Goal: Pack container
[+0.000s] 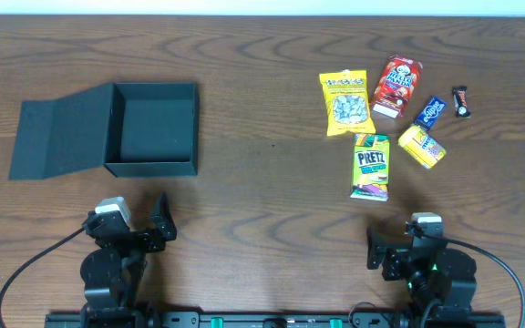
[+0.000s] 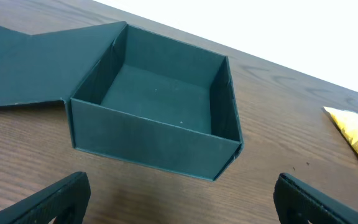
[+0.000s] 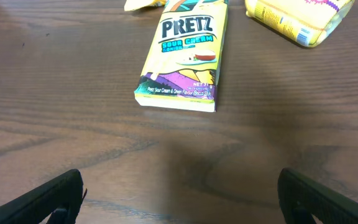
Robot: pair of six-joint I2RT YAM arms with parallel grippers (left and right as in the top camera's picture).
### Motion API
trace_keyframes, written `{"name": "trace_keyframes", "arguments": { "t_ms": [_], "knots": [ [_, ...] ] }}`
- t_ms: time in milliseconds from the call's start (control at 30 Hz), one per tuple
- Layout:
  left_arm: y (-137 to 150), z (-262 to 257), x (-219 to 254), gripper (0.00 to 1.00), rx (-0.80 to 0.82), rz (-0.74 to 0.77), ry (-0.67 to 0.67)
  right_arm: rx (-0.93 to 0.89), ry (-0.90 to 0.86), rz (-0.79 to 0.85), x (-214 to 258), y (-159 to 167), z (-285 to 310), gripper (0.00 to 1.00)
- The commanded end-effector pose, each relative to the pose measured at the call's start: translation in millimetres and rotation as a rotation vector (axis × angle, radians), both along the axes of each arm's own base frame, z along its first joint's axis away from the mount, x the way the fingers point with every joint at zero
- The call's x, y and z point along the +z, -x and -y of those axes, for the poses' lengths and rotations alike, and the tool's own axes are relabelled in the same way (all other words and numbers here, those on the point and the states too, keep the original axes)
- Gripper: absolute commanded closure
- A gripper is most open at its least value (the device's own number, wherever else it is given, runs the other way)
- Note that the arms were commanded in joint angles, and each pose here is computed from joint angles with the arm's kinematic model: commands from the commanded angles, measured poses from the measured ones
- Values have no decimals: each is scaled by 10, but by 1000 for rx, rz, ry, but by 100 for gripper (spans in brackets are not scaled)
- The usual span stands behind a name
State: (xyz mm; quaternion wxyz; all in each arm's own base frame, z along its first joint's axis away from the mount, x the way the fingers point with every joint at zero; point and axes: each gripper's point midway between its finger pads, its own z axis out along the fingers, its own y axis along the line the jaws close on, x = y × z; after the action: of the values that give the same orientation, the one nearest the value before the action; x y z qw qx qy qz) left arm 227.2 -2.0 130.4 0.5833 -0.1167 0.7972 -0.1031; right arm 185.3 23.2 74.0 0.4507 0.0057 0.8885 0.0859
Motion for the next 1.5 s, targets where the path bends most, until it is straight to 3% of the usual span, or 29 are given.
{"name": "trace_keyframes", "arguments": {
  "t_ms": [0, 1000, 1167, 1367, 1467],
  "knots": [
    [-2, -34, -98, 5, 13, -17, -16, -5, -9, 1, -10, 0, -5, 1],
    [-7, -25, -83, 5, 8, -10, -14, -5, -9, 1, -10, 0, -5, 1],
    [-36, 113, 42, 5, -59, 40, 46, -4, -8, 1, -10, 0, -5, 1],
    [-115, 45, 402, 5, -43, 184, -55, -5, -9, 1, -10, 0, -5, 1],
    [-147, -35, 526, 5, -4, 184, -91, -5, -9, 1, -10, 0, -5, 1]
  ]
}}
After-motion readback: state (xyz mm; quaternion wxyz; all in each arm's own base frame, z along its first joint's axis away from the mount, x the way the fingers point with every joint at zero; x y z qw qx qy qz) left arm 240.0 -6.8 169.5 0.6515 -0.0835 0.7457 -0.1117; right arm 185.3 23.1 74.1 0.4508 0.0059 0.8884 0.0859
